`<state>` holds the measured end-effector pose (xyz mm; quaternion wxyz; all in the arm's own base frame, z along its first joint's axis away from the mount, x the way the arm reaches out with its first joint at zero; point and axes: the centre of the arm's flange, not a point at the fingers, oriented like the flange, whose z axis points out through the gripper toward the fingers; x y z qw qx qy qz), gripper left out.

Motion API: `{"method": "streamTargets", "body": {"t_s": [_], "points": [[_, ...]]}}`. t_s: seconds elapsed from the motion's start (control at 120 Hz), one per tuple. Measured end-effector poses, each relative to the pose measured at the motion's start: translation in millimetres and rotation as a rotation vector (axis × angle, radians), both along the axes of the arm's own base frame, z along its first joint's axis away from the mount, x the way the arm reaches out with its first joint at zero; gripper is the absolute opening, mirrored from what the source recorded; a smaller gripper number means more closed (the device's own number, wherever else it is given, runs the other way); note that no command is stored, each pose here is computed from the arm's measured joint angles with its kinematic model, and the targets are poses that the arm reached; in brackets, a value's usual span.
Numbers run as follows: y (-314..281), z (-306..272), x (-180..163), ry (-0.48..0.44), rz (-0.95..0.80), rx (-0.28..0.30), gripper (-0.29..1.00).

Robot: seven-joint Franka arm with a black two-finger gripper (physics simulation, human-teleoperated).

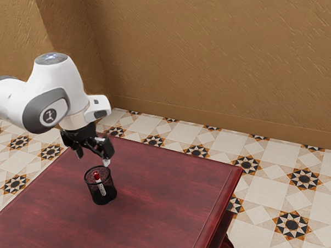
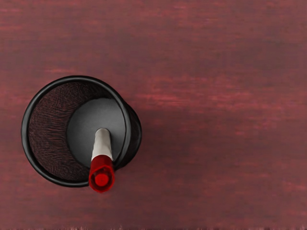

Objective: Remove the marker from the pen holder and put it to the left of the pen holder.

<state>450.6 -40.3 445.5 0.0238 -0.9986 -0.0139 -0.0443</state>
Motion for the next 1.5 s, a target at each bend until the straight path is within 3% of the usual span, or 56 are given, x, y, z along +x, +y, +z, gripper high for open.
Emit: {"method": "streamTargets", "body": {"t_s": [0.242, 0.708, 1.033, 1.5], "points": [[7, -39, -30, -0.010, 0.009, -0.003, 0.70], [43, -74, 26, 0.032, 0.073, -0.015, 0.70], [42, -85, 23, 0.029, 0.062, -0.009, 0.70], [40, -84, 21, 0.014, 0.058, -0.012, 0.07]]}}
